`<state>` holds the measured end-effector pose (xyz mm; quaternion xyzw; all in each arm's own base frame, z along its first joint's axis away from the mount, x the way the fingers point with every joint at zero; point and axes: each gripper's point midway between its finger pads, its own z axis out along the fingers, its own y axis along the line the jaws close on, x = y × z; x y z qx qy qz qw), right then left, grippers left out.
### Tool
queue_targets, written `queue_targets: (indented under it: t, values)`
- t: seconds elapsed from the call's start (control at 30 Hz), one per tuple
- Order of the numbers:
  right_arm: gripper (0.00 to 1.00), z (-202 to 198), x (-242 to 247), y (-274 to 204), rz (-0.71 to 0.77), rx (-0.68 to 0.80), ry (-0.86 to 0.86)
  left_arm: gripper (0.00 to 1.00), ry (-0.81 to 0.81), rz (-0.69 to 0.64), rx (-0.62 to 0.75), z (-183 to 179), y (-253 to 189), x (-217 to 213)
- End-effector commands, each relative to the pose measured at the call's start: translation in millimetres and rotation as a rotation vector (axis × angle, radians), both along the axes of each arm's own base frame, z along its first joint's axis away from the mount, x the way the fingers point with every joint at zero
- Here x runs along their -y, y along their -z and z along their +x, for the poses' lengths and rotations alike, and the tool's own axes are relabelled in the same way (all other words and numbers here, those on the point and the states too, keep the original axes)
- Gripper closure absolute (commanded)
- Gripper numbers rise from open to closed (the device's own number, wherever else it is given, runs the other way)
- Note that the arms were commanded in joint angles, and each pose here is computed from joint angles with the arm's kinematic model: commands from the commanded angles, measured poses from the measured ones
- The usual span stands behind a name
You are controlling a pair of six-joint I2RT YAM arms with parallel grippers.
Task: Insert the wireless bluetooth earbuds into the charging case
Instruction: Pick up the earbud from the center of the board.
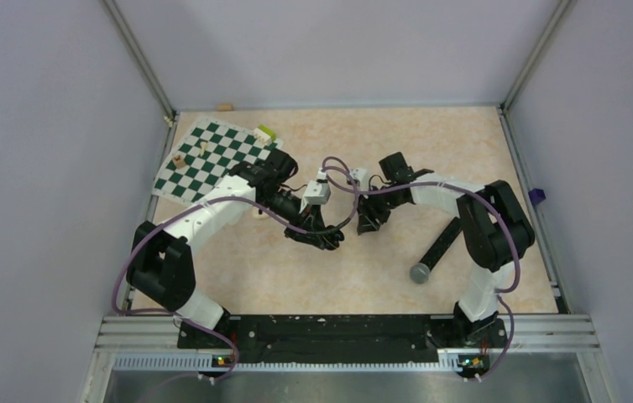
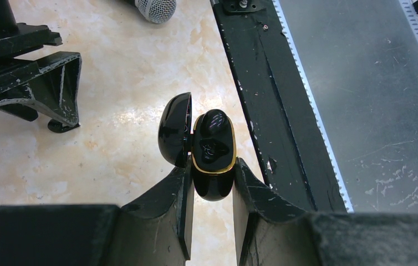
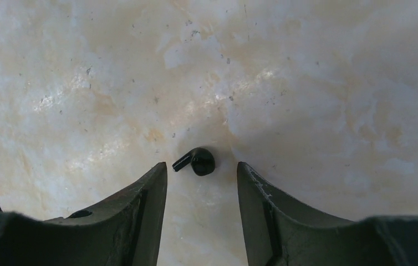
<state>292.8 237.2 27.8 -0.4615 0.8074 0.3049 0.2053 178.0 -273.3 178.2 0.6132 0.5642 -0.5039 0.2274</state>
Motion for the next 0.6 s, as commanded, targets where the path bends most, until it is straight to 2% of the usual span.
queue_targets:
  t: [0.0,0.2,0.5,0.57]
  values:
    - [0.52,10,6,4,-0.042,0.044,-0.035,1.0,0.014,-0.034,0.021,2,-12,6]
    - [0.6,8,2,6,-0.024,0.018,-0.037,1.0,0.017,-0.032,0.019,1,-12,6]
    - [0.62,6,-3,16,-0.082,0.011,-0.035,1.0,0.016,-0.034,0.031,1,-14,6]
    - [0.67,3,-5,18,-0.088,0.007,-0.045,1.0,0.016,-0.032,0.031,1,-14,6]
